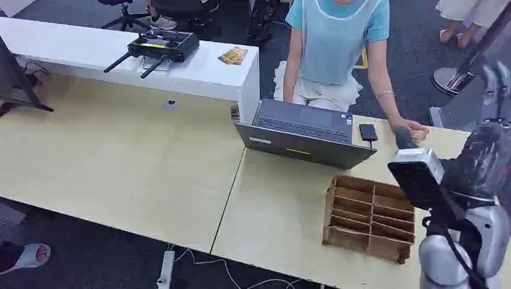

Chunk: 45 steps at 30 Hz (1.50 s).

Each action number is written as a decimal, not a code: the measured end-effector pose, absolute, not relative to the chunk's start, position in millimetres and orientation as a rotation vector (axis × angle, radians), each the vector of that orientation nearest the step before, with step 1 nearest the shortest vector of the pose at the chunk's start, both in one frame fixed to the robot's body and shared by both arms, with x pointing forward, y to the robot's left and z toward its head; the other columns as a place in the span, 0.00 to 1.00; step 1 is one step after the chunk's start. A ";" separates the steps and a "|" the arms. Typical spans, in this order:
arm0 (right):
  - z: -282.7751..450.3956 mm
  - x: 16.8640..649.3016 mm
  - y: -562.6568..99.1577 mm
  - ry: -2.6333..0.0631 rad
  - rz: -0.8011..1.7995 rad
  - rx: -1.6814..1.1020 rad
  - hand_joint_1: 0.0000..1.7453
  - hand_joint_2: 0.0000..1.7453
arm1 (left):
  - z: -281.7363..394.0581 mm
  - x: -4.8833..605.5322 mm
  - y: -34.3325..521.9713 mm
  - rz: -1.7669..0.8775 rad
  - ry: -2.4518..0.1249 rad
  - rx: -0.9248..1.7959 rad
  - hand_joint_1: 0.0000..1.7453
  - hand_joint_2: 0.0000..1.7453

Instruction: Pass the card to the sensor for recognition and then transmit it.

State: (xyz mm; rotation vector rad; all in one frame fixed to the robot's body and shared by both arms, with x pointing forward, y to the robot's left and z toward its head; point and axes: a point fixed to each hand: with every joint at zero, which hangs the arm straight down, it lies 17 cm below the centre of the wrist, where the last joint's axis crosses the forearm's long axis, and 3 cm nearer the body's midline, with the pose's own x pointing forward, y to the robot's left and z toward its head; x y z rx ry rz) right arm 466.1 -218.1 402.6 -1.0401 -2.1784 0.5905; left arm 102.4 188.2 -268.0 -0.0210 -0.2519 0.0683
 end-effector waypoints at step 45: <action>396.8 657.7 -249.4 -1.483 1.047 -1.476 0.00 1.00 | -266.8 105.4 183.4 -0.099 -0.264 -0.042 0.00 0.00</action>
